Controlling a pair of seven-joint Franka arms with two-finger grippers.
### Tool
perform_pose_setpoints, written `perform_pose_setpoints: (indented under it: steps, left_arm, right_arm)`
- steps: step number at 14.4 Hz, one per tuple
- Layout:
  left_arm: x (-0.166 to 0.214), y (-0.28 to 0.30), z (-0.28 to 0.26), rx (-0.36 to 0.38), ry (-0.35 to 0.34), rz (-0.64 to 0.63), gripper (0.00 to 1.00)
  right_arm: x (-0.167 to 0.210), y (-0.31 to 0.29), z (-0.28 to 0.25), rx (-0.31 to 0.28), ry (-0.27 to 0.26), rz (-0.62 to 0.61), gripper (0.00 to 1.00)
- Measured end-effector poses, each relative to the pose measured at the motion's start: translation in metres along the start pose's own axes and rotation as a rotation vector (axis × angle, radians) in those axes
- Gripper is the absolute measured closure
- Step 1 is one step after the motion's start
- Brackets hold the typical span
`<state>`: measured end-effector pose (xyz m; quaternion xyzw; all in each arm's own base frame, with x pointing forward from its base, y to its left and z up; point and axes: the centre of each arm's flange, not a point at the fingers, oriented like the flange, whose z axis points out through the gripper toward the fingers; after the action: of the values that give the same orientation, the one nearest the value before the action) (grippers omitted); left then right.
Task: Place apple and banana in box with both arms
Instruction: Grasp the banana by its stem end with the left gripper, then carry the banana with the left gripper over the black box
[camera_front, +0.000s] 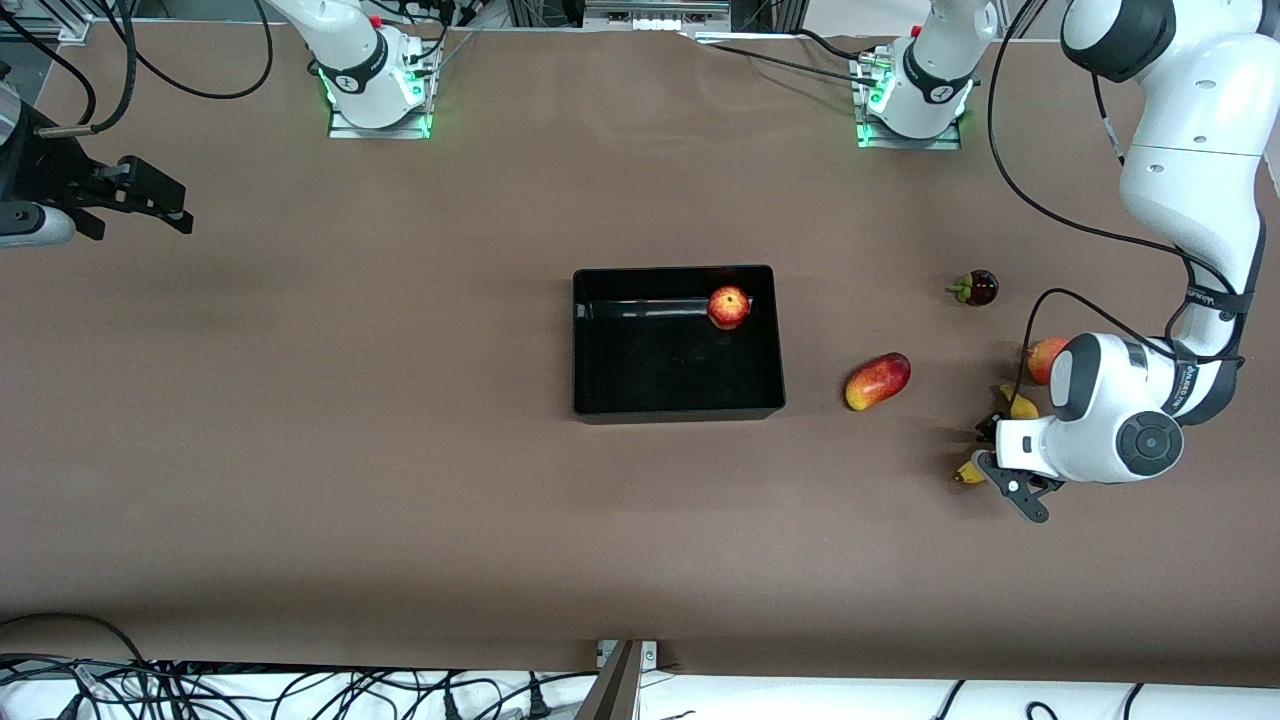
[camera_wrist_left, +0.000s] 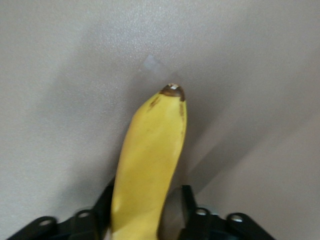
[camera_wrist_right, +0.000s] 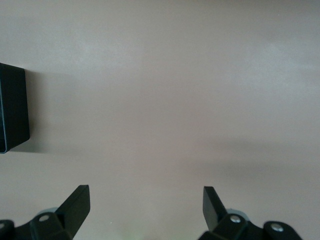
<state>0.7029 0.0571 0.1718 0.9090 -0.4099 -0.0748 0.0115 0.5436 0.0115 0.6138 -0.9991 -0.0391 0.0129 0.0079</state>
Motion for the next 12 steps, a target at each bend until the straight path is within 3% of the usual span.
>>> perform_pose_setpoints:
  steps: [2, 5, 8, 12]
  left_arm:
    - [0.000, -0.001, -0.004, 0.004, 0.004, 0.010, 0.66]
    - [0.011, 0.014, -0.031, -0.029, -0.015, 0.037, 0.66]
    - [0.059, 0.078, -0.100, -0.079, -0.031, 0.107, 0.66]
    - [0.144, 0.210, -0.162, -0.111, -0.052, -0.111, 0.66]
  right_arm:
    - [0.000, 0.000, 0.000, 0.000, 0.000, 0.000, 0.00]
    - [0.000, 0.000, 0.000, 0.000, 0.000, 0.000, 0.00]
    - [0.000, 0.000, 0.000, 0.000, 0.001, 0.000, 0.00]
    - [0.000, 0.000, 0.000, 0.000, 0.001, 0.000, 0.00]
